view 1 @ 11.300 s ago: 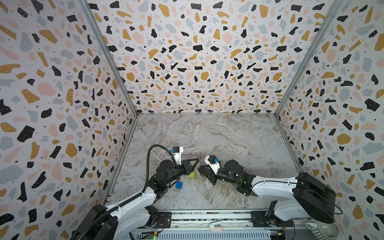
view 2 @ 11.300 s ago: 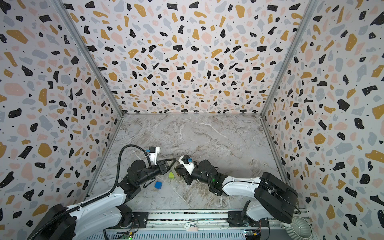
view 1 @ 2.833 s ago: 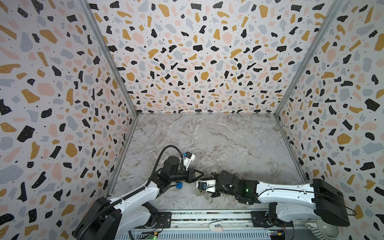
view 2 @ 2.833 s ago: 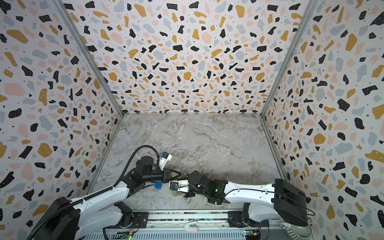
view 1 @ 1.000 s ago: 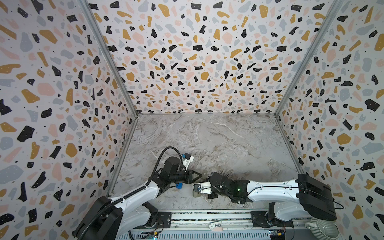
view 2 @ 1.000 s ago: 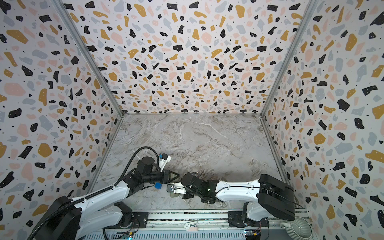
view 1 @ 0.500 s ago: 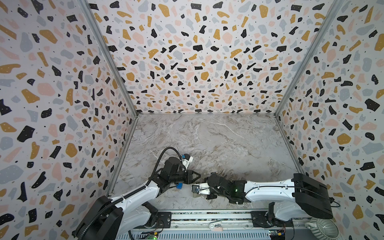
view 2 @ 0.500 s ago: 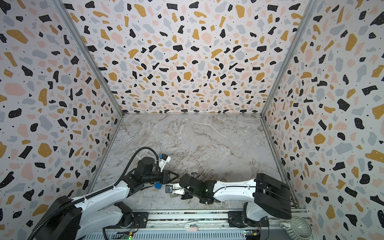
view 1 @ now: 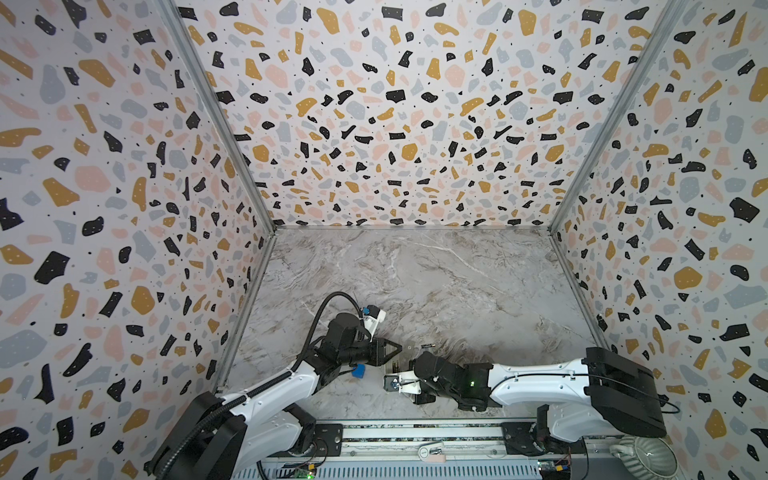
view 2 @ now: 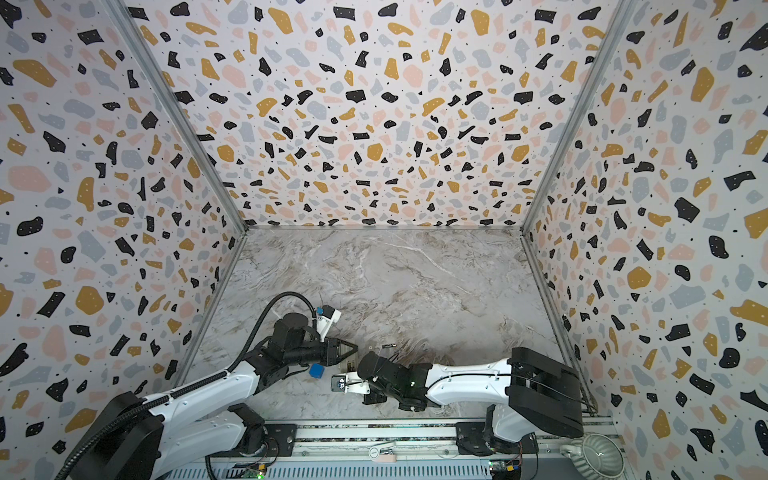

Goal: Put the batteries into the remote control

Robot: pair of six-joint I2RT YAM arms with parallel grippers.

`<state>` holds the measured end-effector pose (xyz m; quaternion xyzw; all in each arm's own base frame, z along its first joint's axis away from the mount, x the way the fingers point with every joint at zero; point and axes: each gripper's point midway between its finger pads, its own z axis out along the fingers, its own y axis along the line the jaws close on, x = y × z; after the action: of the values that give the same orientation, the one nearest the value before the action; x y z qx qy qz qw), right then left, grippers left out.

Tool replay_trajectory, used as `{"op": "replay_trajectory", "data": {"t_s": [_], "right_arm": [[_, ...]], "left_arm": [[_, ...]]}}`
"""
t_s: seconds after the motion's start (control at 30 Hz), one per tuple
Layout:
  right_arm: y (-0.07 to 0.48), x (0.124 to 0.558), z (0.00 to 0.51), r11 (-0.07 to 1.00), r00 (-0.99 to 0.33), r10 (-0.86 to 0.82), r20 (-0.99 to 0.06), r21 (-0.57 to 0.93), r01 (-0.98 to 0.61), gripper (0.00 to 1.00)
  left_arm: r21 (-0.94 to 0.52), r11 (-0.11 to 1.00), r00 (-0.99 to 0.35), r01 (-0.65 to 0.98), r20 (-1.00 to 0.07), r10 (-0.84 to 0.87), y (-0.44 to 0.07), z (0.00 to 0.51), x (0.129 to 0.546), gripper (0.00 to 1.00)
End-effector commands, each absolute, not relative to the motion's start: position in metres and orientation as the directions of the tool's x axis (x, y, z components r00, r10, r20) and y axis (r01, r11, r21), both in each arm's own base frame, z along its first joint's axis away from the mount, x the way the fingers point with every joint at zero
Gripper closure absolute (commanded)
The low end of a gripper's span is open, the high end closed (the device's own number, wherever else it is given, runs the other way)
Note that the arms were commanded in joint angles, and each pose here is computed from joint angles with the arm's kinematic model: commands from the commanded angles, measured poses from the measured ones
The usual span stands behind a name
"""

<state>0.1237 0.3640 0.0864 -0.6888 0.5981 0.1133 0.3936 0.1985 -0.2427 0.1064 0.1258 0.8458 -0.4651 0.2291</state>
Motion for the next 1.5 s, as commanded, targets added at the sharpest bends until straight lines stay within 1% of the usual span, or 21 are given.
{"op": "replay_trajectory", "data": {"t_s": [0.0, 0.1, 0.23, 0.5, 0.93, 1.27, 1.47], "right_arm": [[0.356, 0.128, 0.107, 0.097, 0.196, -0.701, -0.686, -0.364, -0.926, 0.92], [0.352, 0.13, 0.126, 0.127, 0.195, -0.656, -0.729, -0.361, -0.924, 0.93], [0.352, 0.129, 0.137, 0.126, 0.212, -0.627, -0.749, -0.367, -0.922, 1.0], [0.36, 0.126, 0.134, 0.092, 0.228, -0.622, -0.749, -0.359, -0.929, 1.0], [0.37, 0.128, 0.131, 0.084, 0.231, -0.614, -0.755, -0.354, -0.932, 1.0], [0.372, 0.14, 0.115, 0.116, 0.183, -0.663, -0.726, -0.341, -0.933, 1.0], [0.371, 0.151, 0.111, 0.167, 0.135, -0.68, -0.721, -0.33, -0.929, 1.0]], "left_arm": [[-0.741, 0.421, -0.814, 0.523, -0.58, -0.009, -0.257, 0.145, 0.2, 1.0], [-0.743, 0.421, -0.817, 0.52, -0.576, -0.006, -0.258, 0.144, 0.199, 1.0], [-0.742, 0.421, -0.816, 0.521, -0.577, -0.007, -0.258, 0.144, 0.199, 1.0], [-0.743, 0.423, -0.818, 0.519, -0.576, -0.007, -0.257, 0.144, 0.198, 1.0], [-0.747, 0.42, -0.822, 0.516, -0.57, -0.003, -0.258, 0.143, 0.199, 1.0], [-0.748, 0.414, -0.821, 0.518, -0.57, -0.003, -0.259, 0.144, 0.198, 1.0], [-0.749, 0.412, -0.821, 0.519, -0.571, -0.002, -0.259, 0.145, 0.198, 1.0]]}}
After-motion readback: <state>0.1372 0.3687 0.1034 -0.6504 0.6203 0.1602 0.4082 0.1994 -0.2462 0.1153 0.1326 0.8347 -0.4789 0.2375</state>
